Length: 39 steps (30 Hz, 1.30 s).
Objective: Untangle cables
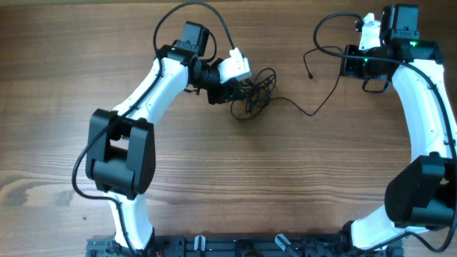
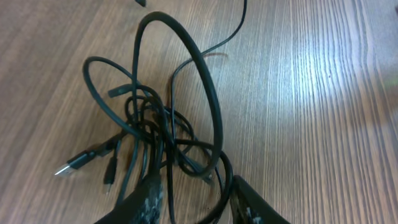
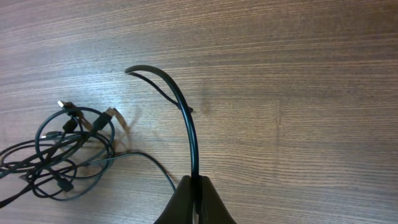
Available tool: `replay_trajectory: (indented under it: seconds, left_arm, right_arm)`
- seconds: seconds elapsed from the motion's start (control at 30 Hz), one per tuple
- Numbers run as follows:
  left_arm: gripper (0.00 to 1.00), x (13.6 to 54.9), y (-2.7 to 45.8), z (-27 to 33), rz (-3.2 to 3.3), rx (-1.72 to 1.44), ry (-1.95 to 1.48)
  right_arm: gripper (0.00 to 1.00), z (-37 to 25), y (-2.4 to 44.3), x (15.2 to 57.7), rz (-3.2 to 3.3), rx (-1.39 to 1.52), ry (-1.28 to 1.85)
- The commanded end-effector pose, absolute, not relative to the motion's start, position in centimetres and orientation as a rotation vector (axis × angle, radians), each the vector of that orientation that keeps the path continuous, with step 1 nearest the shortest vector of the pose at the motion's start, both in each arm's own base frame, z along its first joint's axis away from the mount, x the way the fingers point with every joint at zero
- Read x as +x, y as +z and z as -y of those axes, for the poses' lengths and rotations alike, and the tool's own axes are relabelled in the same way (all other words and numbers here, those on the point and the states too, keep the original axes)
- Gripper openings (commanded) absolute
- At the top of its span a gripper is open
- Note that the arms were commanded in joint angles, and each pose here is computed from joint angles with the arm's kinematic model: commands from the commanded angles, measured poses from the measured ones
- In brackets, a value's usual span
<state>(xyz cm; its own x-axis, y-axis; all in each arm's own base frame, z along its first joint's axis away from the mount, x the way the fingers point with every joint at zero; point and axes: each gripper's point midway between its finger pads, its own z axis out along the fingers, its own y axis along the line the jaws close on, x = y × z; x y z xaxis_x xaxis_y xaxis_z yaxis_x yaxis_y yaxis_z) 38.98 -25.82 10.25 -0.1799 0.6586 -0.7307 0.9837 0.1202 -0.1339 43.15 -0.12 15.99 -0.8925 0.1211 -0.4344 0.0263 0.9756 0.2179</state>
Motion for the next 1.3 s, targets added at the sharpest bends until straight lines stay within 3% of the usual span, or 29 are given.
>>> replay_trajectory:
  seconds: [0.0,0.1,0.37,0.57,0.6,0.67,0.7,0.73,0.87,1.27]
  left_arm:
    - [0.21,38.7,10.2,26.4,-1.861,1.605,-0.876]
    - [0.04,38.7,10.1,26.4,-1.863,1.605,-0.876]
    - [0.04,40.8,10.1,25.1,-2.028,1.464,-0.771]
    - [0.04,41.7,14.4,23.1,-2.035,1.361,-0.681]
    - [0.04,41.8,15.4,22.7,-2.03,1.34,-0.663]
    - [0.04,41.8,17.3,22.2,-2.012,1.321,-0.616]
    - [0.04,41.8,18.2,21.9,-2.002,1.316,-0.588]
    - [0.04,41.8,19.0,21.7,-2.007,1.293,-0.562]
    - [0.04,41.3,22.0,21.0,-1.986,1.247,-0.504]
    - [0.04,40.3,27.6,20.7,-1.925,1.136,-0.494]
  right_arm:
    - [0.04,-0.5,15.2,43.0,-2.684,0.08,0.321]
    - [0.05,-0.7,15.3,43.0,-2.68,0.077,0.34]
    - [0.05,-0.7,15.3,43.2,-2.67,0.078,0.337]
    - [0.07,0.1,15.2,43.4,-2.673,0.136,0.281]
    - [0.17,0.1,15.2,43.3,-2.674,0.137,0.282]
    - [0.58,0.1,15.1,43.2,-2.68,0.135,0.284]
    - [0.9,0.1,15.1,43.1,-2.684,0.136,0.284]
    - [1.0,0.0,15.1,43.1,-2.686,0.135,0.285]
    - [1.0,-1.6,15.2,42.7,-2.688,0.064,0.387]
    - [1.0,-14.5,18.5,38.8,-2.539,-0.462,1.023]
